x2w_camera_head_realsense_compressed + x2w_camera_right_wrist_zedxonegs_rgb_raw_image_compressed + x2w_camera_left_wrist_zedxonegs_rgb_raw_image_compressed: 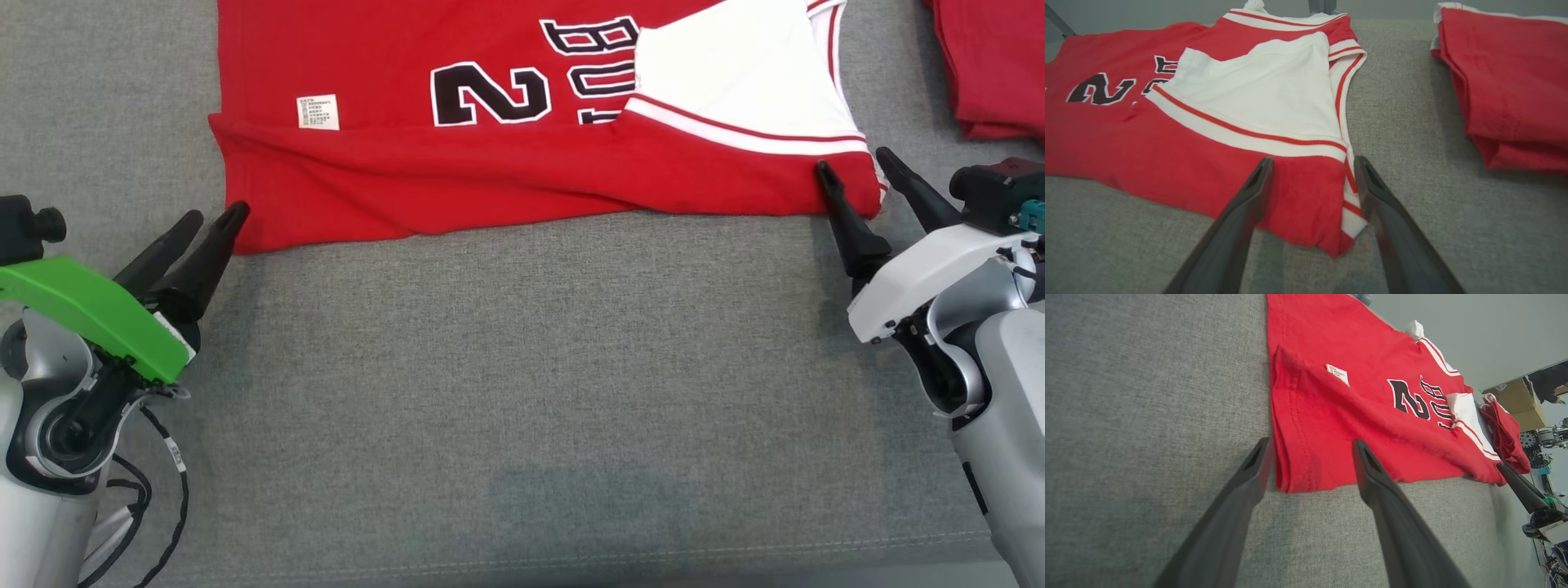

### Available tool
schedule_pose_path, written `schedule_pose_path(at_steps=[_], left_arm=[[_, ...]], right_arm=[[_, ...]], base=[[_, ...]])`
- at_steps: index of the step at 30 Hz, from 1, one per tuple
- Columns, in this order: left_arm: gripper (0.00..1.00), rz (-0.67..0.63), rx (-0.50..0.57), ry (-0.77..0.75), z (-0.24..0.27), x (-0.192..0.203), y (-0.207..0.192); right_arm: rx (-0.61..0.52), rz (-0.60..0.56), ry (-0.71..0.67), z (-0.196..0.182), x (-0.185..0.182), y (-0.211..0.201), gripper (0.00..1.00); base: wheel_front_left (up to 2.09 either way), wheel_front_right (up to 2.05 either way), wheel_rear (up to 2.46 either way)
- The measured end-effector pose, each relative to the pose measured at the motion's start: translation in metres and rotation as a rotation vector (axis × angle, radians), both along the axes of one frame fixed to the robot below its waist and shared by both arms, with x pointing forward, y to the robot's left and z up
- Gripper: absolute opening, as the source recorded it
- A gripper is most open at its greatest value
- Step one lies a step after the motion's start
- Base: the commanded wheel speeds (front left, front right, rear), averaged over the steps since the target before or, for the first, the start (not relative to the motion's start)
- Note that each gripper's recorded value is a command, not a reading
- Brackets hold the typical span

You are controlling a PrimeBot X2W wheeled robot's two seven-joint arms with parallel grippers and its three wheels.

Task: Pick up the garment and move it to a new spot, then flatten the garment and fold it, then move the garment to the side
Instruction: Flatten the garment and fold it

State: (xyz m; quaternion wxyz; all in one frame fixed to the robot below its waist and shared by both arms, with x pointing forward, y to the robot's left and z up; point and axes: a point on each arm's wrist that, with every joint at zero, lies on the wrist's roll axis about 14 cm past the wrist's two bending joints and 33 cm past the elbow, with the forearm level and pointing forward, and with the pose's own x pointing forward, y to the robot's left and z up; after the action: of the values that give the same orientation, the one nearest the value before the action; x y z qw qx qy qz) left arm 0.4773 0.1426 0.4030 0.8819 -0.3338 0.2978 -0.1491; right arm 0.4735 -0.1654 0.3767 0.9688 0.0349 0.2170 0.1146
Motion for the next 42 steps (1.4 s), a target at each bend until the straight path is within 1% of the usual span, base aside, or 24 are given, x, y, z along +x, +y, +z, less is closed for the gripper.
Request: schedule_pose_path(at_steps=[4,7,12,21,22,23,24,25,26,32,36,42], left_arm=[[1.0,0.005,0.003,0.024,-0.008,-0.004,0.0],[1.0,-0.004,0.005,0.038,-0.013,-0.006,-0.002],[1.0,-0.021,0.016,0.067,-0.021,-0.01,-0.006],[1.0,-0.064,0.069,0.107,-0.038,-0.011,-0.009],[0.96,-0.07,0.069,0.109,-0.038,-0.01,-0.011],[0.42,-0.074,0.069,0.109,-0.038,-0.01,-0.012],[0.0,-0.077,0.069,0.11,-0.039,-0.009,-0.012],[0.0,-0.081,0.071,0.109,-0.039,-0.009,-0.013],[0.0,-0.086,0.075,0.107,-0.039,-0.009,-0.014],[0.0,-0.122,0.077,0.087,-0.034,-0.013,-0.02],[0.0,-0.134,0.085,0.088,-0.03,-0.021,-0.016],[0.0,-0.173,0.062,0.126,-0.019,-0.047,-0.01]], right_arm=[[0.005,0.013,-0.008,0.001,0.001,0.005,1.0],[-0.003,0.009,-0.009,0.001,-0.001,0.0,1.0],[-0.023,-0.011,0.013,-0.005,-0.009,-0.01,1.0],[-0.002,-0.013,0.08,-0.018,-0.017,-0.007,1.0],[0.006,-0.013,0.087,-0.019,-0.018,-0.006,1.0],[0.014,-0.014,0.091,-0.02,-0.018,-0.004,0.83],[0.021,-0.016,0.095,-0.02,-0.018,-0.003,0.38],[0.033,-0.017,0.1,-0.02,-0.019,-0.001,0.16],[0.052,-0.018,0.102,-0.02,-0.018,0.001,0.0],[0.158,-0.048,0.113,-0.011,-0.018,0.008,0.0],[0.212,-0.099,0.101,0.001,-0.018,-0.004,0.0],[0.256,-0.148,0.168,-0.001,-0.05,-0.02,0.0]], base=[[0.0,0.0,0.0],[0.0,0.0,0.0],[0.0,0.0,0.0],[0.0,0.0,0.0],[0.0,0.0,0.0],[0.0,0.0,0.0],[0.0,0.0,0.0],[0.0,0.0,0.0],[0.0,0.0,0.0],[0.0,0.0,0.0],[0.0,0.0,0.0],[0.0,0.0,0.0]])
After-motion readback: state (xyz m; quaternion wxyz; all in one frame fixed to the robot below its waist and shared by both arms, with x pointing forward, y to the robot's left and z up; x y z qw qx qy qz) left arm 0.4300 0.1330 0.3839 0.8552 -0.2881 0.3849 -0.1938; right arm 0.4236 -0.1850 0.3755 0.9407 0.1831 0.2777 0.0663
